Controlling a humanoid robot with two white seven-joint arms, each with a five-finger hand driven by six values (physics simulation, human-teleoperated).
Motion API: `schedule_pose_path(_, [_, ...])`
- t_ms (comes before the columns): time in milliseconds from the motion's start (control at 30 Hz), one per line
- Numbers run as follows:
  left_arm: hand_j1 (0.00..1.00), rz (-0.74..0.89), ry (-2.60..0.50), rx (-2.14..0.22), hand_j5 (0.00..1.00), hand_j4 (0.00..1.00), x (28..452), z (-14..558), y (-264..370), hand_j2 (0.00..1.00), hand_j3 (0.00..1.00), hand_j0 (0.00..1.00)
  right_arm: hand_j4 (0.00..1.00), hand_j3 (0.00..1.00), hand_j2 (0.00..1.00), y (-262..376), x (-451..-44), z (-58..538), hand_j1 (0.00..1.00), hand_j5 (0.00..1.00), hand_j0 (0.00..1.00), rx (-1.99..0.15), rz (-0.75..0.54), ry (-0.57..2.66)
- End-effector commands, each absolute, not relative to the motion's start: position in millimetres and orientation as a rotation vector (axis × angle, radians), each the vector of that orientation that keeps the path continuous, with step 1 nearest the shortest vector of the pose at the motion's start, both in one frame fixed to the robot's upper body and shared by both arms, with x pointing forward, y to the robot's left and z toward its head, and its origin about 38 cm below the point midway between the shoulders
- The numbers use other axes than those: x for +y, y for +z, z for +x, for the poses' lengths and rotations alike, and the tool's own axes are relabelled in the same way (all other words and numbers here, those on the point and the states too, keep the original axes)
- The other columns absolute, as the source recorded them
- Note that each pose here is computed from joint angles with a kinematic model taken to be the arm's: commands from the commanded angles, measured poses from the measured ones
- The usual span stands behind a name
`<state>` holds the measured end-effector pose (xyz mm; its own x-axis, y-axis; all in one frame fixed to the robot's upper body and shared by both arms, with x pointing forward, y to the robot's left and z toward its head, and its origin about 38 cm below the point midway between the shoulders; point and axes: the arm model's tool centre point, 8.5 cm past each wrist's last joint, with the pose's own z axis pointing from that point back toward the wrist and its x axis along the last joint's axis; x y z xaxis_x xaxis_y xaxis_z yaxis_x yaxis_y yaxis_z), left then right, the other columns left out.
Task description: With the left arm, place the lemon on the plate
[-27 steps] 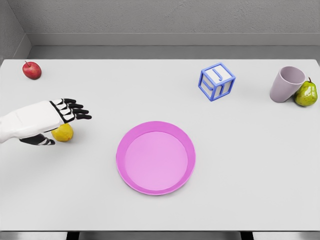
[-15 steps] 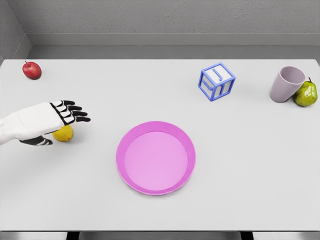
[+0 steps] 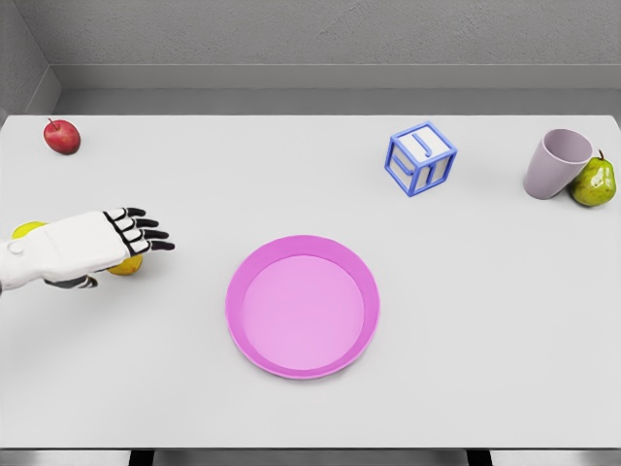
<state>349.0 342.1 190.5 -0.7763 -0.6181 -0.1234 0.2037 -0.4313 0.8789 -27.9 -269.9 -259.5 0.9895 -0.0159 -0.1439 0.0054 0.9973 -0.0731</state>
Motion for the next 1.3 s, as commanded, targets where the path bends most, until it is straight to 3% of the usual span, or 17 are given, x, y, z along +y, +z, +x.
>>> schedule_pose_path(0, [1.0, 0.588, -2.232, -1.246, 1.0, 1.0, 342, 349, 187, 1.0, 1.0, 1.0, 1.0, 1.0, 1.0, -259, -270, -28, 1.0, 1.0, 1.0, 0.144, -0.073, -0.01])
schedule_pose_path(1267, [1.0, 0.583, -2.079, -1.224, 1.0, 1.0, 355, 375, 167, 1.0, 1.0, 1.0, 1.0, 1.0, 1.0, -259, -270, -28, 1.0, 1.0, 1.0, 0.145, -0.073, -0.01])
